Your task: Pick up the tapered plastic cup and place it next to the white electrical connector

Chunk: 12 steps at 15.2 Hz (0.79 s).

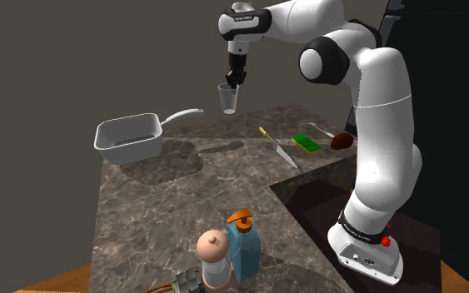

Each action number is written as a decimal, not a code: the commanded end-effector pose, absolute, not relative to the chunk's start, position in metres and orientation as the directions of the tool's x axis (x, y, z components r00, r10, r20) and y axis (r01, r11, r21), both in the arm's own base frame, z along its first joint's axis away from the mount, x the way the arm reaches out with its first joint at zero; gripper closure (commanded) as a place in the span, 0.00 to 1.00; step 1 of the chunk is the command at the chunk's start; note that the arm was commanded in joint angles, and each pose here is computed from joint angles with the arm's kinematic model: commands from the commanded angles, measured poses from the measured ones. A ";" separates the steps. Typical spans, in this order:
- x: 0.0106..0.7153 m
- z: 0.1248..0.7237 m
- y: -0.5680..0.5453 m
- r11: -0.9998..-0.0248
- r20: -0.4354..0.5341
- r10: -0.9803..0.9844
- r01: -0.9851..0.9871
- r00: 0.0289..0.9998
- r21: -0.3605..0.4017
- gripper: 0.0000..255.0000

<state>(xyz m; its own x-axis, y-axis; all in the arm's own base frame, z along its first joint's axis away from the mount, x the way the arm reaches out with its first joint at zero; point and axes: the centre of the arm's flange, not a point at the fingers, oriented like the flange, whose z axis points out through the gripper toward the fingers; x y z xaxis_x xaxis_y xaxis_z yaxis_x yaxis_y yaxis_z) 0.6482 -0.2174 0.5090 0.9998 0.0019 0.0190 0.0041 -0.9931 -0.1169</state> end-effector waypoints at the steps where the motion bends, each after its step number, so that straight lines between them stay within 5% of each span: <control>1: 0.648 0.519 -0.217 -0.993 0.019 0.002 0.004 1.000 -0.117 1.00; 12: 0.643 0.562 -0.191 -0.993 0.019 0.002 0.004 1.000 -0.117 1.00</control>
